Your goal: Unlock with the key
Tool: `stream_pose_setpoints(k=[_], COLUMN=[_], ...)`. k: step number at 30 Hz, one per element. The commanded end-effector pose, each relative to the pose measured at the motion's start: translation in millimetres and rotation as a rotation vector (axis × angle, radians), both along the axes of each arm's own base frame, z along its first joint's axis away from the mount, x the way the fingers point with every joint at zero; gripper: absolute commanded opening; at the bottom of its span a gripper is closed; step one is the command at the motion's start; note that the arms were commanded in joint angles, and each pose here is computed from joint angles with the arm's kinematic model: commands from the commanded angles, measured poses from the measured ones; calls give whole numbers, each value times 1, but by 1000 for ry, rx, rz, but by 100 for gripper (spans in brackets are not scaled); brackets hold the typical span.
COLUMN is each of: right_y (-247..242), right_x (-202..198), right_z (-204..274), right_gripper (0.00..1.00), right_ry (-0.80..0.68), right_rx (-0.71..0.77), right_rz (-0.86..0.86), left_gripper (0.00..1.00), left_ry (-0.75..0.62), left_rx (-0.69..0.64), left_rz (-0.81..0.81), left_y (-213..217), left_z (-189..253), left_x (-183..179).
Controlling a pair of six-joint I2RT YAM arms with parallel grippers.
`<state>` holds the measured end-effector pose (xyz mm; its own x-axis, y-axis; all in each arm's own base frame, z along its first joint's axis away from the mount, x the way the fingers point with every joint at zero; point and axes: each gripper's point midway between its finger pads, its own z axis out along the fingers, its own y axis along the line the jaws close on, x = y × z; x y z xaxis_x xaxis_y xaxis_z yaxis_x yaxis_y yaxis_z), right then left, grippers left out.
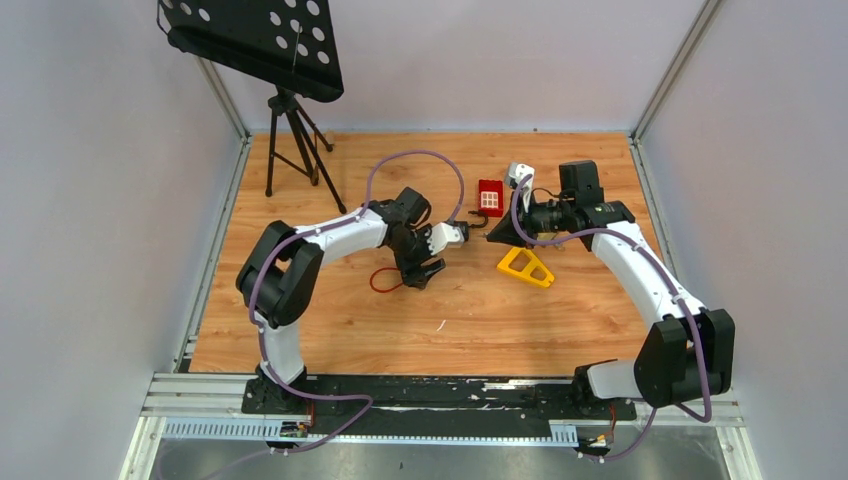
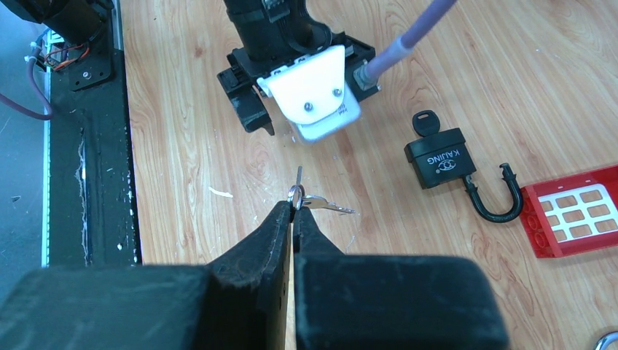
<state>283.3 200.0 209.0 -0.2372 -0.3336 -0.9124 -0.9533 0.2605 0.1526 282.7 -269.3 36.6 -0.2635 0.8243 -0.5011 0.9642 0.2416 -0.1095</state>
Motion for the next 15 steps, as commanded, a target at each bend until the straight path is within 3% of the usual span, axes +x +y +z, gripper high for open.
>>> stream_pose_setpoints(k=[1,6,15], right_y=[1,1,1], right_x=[0,1,1], right_z=[3,1,1], right_gripper=[0,0,0], right_ry=[-18,-11,-9], right_rx=[22,20,19], right_rz=[18,21,21], left_gripper=[79,74,49], left_ry=[-36,-51,-62], left_rx=[30,67,59], left_rz=[8,-9,-6], left_y=[-3,-5,-8], left_z=[1,-12,-18], left_x=[9,3,3])
